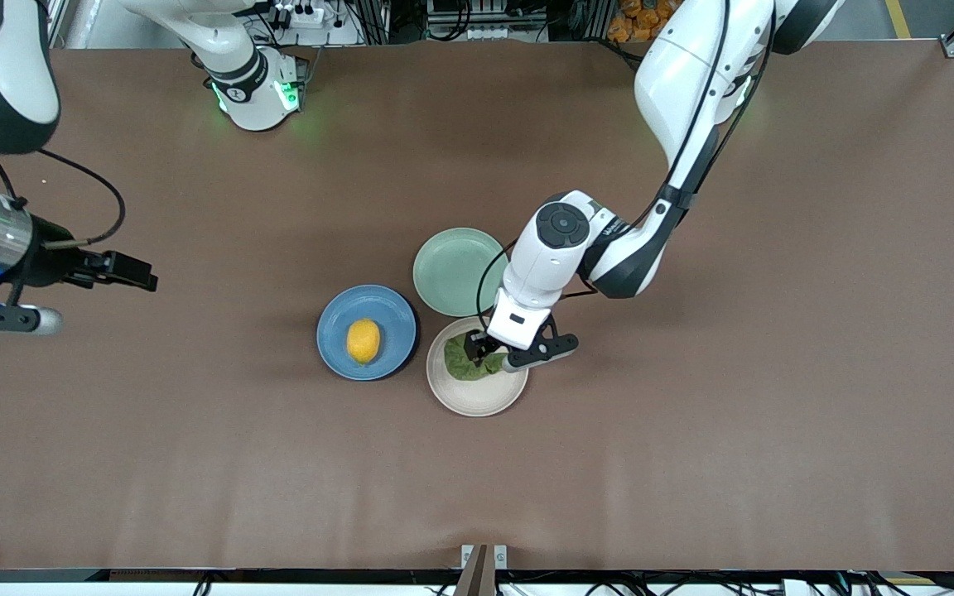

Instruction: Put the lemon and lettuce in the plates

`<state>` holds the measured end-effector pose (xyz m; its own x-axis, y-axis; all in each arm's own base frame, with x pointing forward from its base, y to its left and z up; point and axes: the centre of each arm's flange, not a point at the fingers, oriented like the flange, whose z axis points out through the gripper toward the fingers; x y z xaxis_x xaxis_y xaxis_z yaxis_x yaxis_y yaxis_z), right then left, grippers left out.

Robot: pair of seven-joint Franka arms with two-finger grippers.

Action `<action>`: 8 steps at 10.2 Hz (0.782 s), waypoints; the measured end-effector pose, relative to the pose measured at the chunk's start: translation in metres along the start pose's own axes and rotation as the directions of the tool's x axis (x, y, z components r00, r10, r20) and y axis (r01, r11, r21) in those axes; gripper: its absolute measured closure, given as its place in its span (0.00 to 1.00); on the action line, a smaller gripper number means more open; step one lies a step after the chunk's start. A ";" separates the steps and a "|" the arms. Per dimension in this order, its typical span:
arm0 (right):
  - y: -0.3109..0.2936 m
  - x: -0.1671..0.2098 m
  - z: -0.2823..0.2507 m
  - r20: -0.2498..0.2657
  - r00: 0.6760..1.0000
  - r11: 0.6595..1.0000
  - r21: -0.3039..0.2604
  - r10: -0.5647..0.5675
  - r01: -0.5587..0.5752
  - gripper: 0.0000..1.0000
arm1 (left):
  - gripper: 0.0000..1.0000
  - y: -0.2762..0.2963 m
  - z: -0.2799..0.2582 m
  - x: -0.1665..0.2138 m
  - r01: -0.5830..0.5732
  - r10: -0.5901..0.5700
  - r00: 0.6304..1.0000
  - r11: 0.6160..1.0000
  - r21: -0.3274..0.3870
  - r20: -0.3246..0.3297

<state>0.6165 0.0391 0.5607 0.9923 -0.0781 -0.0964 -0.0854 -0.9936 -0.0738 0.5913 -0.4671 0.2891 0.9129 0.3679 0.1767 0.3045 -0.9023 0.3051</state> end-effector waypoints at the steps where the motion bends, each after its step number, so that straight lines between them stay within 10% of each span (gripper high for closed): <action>1: -0.002 0.000 0.002 0.003 1.000 1.000 0.000 -0.003 0.003 0.00 | 0.02 0.002 -0.033 0.016 -0.039 0.040 0.999 0.998 0.053 -0.017; 8: 0.002 -0.001 -0.001 -0.007 1.000 1.000 0.000 0.002 -0.002 0.00 | 0.00 -0.064 -0.266 0.108 -0.168 0.174 0.985 0.957 0.238 -0.003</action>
<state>0.6154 0.0375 0.5620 0.9927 -0.0810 -0.0899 -0.0877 -0.9934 -0.0732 0.5980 -0.3095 0.5379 0.9510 0.2063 0.2302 0.2028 -0.9784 0.0391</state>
